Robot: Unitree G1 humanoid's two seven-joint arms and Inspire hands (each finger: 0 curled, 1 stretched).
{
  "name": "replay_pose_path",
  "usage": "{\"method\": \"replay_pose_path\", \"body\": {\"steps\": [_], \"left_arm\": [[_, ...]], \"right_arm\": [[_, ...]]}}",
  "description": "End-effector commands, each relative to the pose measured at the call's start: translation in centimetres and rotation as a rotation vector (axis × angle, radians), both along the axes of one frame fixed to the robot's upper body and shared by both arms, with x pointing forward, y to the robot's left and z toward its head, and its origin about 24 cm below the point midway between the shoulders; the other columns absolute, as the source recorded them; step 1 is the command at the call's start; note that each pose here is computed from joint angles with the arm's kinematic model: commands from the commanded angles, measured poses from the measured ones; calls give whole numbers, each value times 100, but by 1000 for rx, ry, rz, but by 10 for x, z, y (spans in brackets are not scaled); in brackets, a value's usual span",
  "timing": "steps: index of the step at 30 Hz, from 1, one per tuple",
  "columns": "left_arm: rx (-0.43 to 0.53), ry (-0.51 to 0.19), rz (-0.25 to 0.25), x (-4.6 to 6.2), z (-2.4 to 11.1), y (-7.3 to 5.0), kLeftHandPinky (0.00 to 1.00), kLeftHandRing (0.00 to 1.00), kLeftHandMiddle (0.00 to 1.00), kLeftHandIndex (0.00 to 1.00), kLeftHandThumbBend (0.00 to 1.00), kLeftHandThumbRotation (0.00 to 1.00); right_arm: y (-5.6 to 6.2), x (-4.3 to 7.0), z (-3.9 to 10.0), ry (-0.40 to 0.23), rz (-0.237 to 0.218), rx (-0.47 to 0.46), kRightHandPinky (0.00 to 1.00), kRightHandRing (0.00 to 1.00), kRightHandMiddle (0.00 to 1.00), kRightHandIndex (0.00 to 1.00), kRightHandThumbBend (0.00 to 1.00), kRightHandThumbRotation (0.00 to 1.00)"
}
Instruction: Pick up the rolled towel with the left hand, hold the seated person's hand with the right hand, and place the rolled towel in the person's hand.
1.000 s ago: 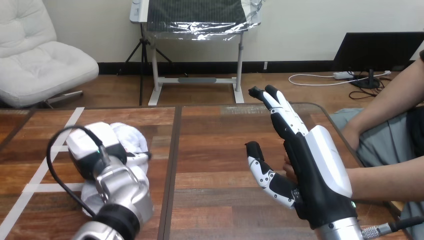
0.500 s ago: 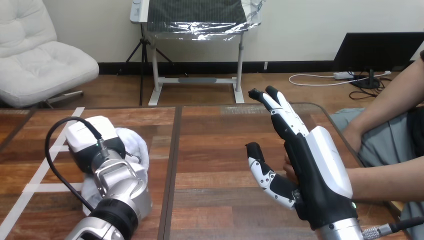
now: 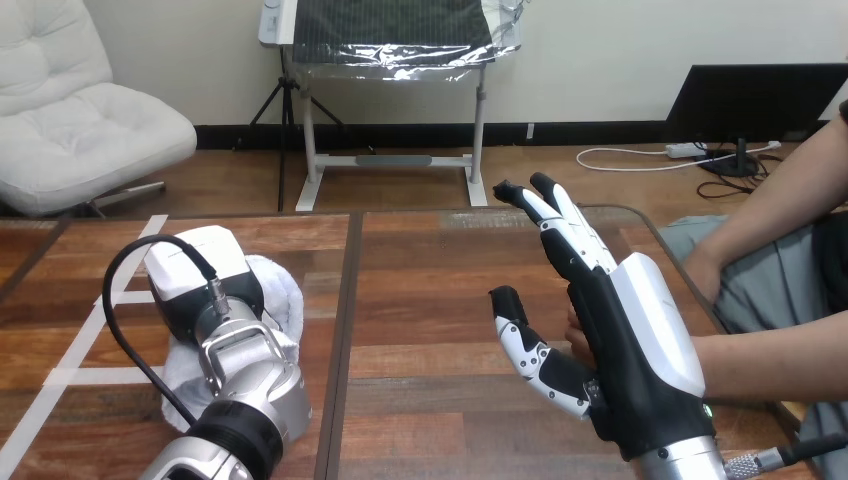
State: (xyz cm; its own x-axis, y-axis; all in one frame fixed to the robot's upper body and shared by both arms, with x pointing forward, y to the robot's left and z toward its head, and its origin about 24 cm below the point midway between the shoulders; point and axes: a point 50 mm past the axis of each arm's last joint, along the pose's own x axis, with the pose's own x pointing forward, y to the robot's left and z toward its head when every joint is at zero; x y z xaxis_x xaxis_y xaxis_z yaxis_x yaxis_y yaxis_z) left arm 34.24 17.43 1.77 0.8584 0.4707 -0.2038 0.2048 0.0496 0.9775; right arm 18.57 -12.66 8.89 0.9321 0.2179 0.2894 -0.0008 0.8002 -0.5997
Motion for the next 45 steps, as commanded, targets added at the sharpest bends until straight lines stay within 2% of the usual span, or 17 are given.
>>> {"method": "replay_pose_path", "body": {"steps": [1,16,19,22,23,25,26,28,30,31,32,35,38,40,45], "left_arm": [[-23,91,12,-18,-27,1,16,21,30,61,64,0],[-56,-21,-21,-21,-28,1,16,21,30,59,69,0],[-83,-84,-47,-22,-28,1,16,21,30,56,71,0],[-166,-190,-90,-25,-29,1,15,20,29,53,72,0],[-234,-245,-111,-26,-29,2,15,20,29,53,72,0],[-308,-306,-131,-28,-29,2,16,21,30,51,72,0],[-385,-351,-142,-30,-29,2,16,21,30,51,71,0],[-464,-398,-152,-32,-29,3,19,25,33,50,70,1],[-589,-460,-165,-35,-28,2,23,28,36,50,68,2],[-621,-477,-169,-35,-28,2,24,29,37,50,68,3],[-715,-516,-165,-37,-27,1,25,30,38,50,68,3],[-885,-589,-150,-40,-25,-1,28,33,41,50,68,4],[-996,-629,-142,-41,-24,-3,30,34,43,50,71,4],[-1033,-638,-148,-42,-23,-4,30,35,43,50,71,6],[-1259,-681,-145,-43,-20,-10,29,34,44,50,72,8]], "right_arm": [[0,2,18,-95,17,6,100,100,100,91,18,0],[0,3,18,-92,16,-3,100,100,100,91,18,0],[0,3,18,-92,19,-4,100,100,100,90,18,0],[-1,3,17,-92,22,-1,100,100,99,90,18,0],[-1,3,17,-92,22,0,100,100,99,90,18,0],[-1,3,17,-92,22,1,100,100,99,90,18,0],[-1,3,17,-92,22,2,100,100,99,90,18,0],[-1,3,17,-92,22,2,100,100,99,90,17,0],[-1,3,17,-92,22,3,100,100,99,90,17,0],[-1,3,17,-92,22,3,100,100,99,90,17,0],[-1,3,17,-93,22,3,100,100,99,90,17,0],[-1,4,18,-94,22,1,100,100,99,90,17,0],[-1,4,18,-96,22,-2,100,100,99,90,17,0],[-1,5,18,-97,22,-3,100,100,99,90,17,0],[-1,5,18,-96,22,-1,100,100,99,90,17,0]]}}
